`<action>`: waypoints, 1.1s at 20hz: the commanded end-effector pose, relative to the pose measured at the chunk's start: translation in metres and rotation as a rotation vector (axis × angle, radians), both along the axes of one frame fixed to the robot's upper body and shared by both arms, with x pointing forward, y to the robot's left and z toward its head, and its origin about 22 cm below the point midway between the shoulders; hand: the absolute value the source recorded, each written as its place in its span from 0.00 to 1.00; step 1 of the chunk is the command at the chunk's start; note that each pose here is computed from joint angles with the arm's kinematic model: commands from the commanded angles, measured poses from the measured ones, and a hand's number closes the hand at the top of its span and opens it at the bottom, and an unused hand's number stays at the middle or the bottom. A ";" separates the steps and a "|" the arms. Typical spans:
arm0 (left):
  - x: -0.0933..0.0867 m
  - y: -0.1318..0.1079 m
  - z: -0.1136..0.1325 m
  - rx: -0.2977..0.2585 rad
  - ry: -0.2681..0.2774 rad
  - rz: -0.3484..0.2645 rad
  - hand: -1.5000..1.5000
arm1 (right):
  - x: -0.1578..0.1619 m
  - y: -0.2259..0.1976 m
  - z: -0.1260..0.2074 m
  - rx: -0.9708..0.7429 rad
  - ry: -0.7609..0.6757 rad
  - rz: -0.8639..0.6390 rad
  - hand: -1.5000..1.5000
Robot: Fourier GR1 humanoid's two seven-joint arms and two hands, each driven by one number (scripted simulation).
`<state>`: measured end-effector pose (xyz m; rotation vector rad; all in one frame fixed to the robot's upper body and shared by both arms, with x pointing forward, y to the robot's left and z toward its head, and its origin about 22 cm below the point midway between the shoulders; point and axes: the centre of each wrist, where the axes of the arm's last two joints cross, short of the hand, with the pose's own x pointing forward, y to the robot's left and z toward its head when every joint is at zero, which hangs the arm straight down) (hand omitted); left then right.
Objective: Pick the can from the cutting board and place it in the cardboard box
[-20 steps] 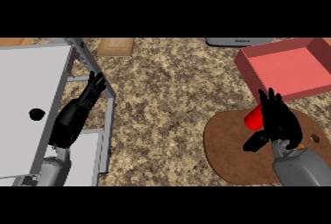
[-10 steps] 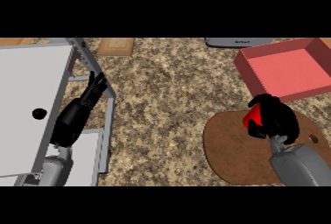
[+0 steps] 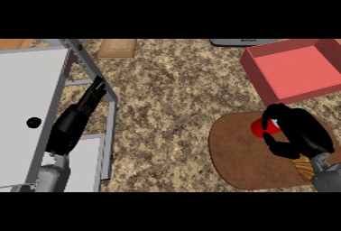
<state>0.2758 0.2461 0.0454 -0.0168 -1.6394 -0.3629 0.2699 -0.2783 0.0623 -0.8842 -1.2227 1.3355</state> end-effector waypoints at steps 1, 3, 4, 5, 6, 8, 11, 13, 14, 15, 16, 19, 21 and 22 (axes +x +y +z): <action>0.000 -0.023 0.001 0.028 0.016 -0.041 0.50 | -0.009 -0.051 0.007 -0.025 -0.044 0.261 1.00; 0.008 -0.012 0.008 0.049 0.024 -0.034 0.50 | -0.007 -0.084 0.017 -0.025 -0.150 0.298 1.00; -0.007 -0.022 -0.012 0.024 0.043 -0.048 0.50 | -0.008 -0.103 0.025 -0.037 -0.203 0.294 1.00; 0.000 -0.022 -0.004 0.058 0.027 -0.042 0.50 | -0.003 -0.117 0.027 -0.022 -0.236 0.284 1.00; -0.004 -0.011 -0.004 0.058 0.027 -0.048 0.50 | -0.015 -0.126 0.031 -0.016 -0.263 0.317 1.00; 0.006 -0.030 0.010 0.041 0.020 -0.038 0.50 | -0.008 -0.143 0.048 0.051 -0.315 0.319 1.00; -0.010 -0.021 -0.002 0.020 0.043 -0.038 0.50 | -0.026 -0.177 0.083 0.110 -0.327 0.368 1.00; -0.013 -0.014 -0.006 0.037 0.041 -0.042 0.50 | -0.036 -0.184 0.091 0.146 -0.325 0.374 1.00; 0.004 -0.018 -0.008 0.049 0.041 -0.016 0.50 | -0.038 -0.183 0.093 0.181 -0.339 0.416 1.00; -0.007 -0.023 -0.011 0.034 0.043 -0.034 0.50 | -0.039 -0.190 0.111 0.212 -0.335 0.441 1.00; -0.003 -0.034 -0.008 0.051 0.043 -0.013 0.50 | -0.044 -0.197 0.114 0.246 -0.353 0.422 1.00; -0.002 -0.021 -0.004 0.048 0.043 -0.029 0.50 | -0.049 -0.209 0.142 0.345 -0.417 0.385 1.00; 0.002 -0.021 -0.002 0.064 0.041 -0.024 0.50 | -0.059 -0.216 0.142 0.351 -0.432 0.317 1.00; 0.000 -0.013 -0.009 0.055 0.035 -0.046 0.50 | -0.048 -0.208 0.166 0.398 -0.433 0.306 1.00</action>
